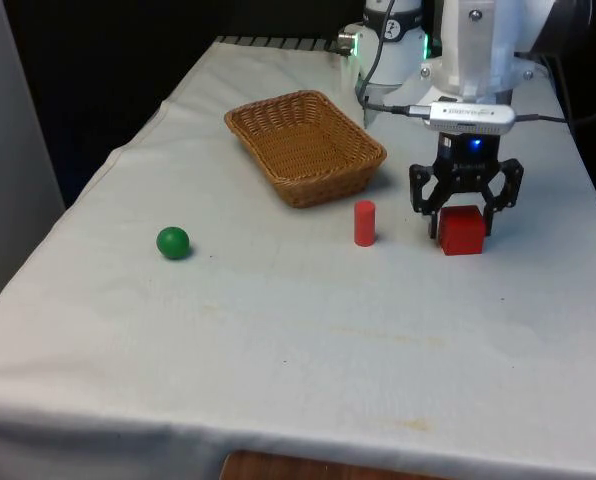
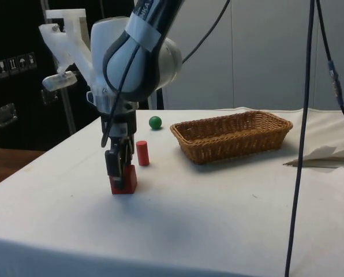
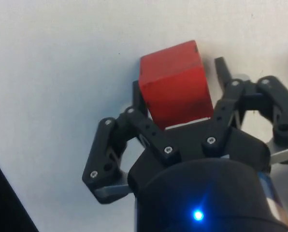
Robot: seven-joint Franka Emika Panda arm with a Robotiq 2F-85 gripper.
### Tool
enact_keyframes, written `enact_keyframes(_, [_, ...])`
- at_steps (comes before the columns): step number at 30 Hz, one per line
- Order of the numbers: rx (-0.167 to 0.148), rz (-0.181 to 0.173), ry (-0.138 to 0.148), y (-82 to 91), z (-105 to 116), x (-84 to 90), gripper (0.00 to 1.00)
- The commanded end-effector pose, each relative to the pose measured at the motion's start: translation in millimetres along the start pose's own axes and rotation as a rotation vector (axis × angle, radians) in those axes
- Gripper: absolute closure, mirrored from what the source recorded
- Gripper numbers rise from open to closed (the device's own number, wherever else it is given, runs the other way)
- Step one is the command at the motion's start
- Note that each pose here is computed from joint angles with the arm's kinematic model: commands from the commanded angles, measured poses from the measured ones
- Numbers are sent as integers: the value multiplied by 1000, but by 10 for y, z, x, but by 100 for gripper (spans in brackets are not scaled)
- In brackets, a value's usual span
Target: Pick up the object to the left of the cylinder and place it into the basket.
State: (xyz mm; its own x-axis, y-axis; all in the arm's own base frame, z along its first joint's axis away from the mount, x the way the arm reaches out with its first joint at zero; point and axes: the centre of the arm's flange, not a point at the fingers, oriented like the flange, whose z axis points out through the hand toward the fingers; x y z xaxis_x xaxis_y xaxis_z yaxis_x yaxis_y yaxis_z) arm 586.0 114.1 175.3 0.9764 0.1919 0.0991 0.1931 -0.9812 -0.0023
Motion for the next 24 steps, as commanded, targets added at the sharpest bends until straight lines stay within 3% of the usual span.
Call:
enact_keyframes(1, [0, 0, 1, 0, -1, 1, 76])
enact_keyframes(2, [7, -2, 14, -12, 8, 8, 76])
enact_keyframes(4, [6, -3, 14, -10, 15, 4, 97])
enact_keyframes(5, [6, -3, 15, -10, 14, 5, 100])
enact_keyframes(11, [5, -2, 15, -3, 19, 4, 99])
enact_keyframes(12, [-2, -1, 3, 3, 11, 0, 99])
enact_keyframes(13, [3, -3, 14, -9, -3, 9, 99])
enact_keyframes(24, [6, -4, 22, 19, -284, 49, 99])
